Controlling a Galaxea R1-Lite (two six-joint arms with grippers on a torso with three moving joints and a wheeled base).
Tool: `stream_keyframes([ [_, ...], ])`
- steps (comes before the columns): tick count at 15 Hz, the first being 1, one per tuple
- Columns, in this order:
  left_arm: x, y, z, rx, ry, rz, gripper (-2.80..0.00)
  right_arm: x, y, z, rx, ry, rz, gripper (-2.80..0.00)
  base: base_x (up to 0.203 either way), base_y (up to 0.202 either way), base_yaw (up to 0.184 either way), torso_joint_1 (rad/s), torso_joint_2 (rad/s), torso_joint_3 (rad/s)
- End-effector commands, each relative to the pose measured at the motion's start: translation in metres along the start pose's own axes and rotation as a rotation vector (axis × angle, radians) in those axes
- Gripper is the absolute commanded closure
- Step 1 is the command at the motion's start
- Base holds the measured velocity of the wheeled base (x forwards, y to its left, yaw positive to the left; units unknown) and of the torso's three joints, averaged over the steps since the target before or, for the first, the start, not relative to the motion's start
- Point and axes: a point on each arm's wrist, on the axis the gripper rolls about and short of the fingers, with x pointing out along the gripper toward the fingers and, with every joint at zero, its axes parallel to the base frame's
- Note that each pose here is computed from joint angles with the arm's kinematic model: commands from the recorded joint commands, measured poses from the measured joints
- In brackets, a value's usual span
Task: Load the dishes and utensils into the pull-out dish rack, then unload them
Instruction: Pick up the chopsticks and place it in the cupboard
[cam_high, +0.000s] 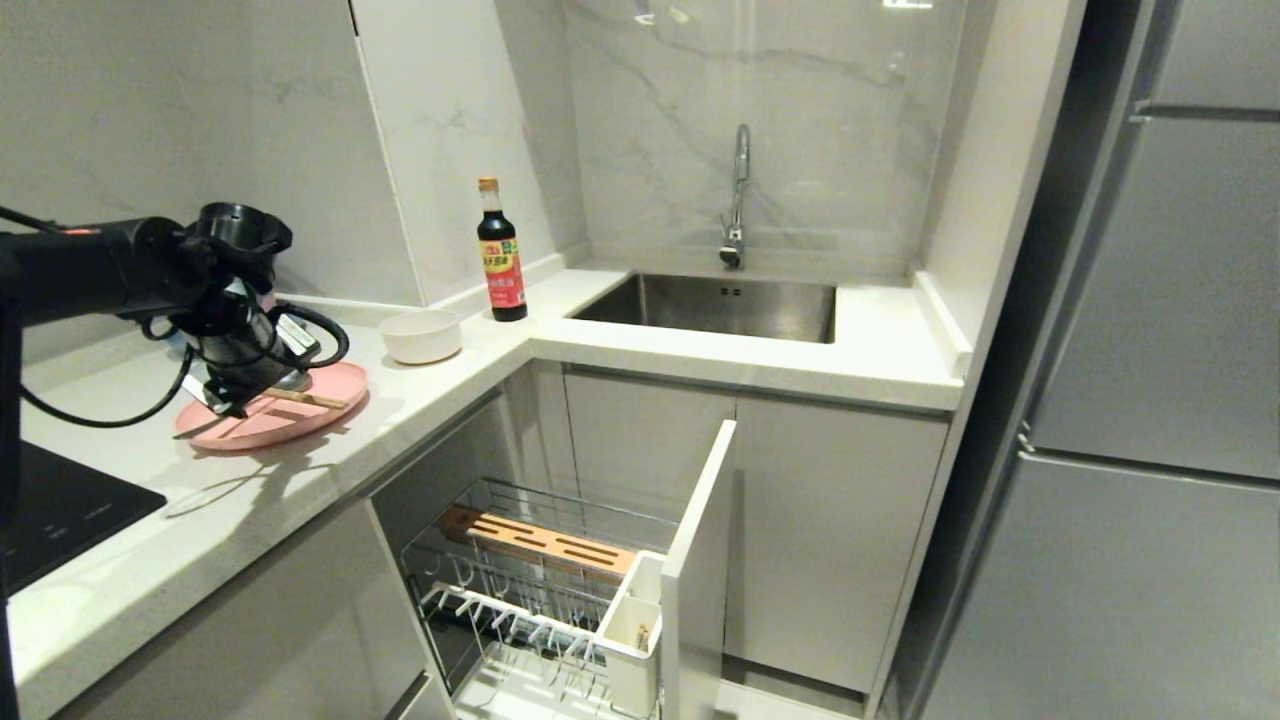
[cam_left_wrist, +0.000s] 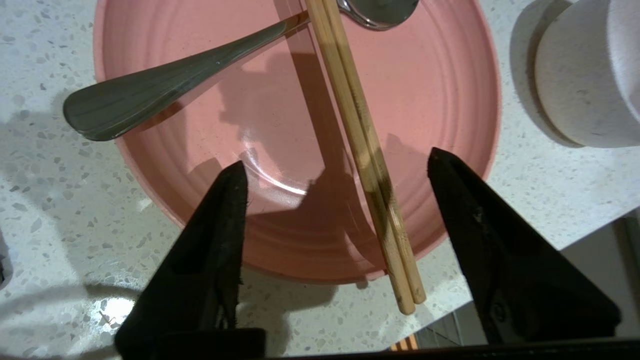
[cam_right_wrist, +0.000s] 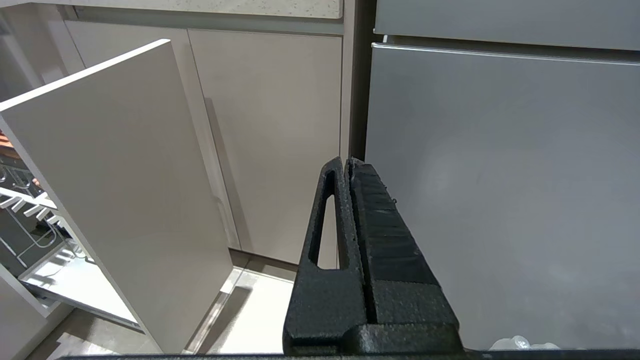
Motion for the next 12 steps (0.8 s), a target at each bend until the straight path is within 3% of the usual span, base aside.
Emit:
stream_keyframes([
  [1, 0.007, -0.001, -0.004, 0.01, 0.007, 0.02, -2.8, 0.0, 0.0, 0.0, 0.0, 0.0, 0.001, 0.0, 0.0, 0.0, 0.0, 0.0, 0.0, 0.0],
  [12, 0.028, -0.005, -0.011, 0.043, -0.016, 0.056, -2.8, 0.0, 0.0, 0.0, 0.0, 0.0, 0.001, 0.0, 0.0, 0.0, 0.0, 0.0, 0.0, 0.0],
])
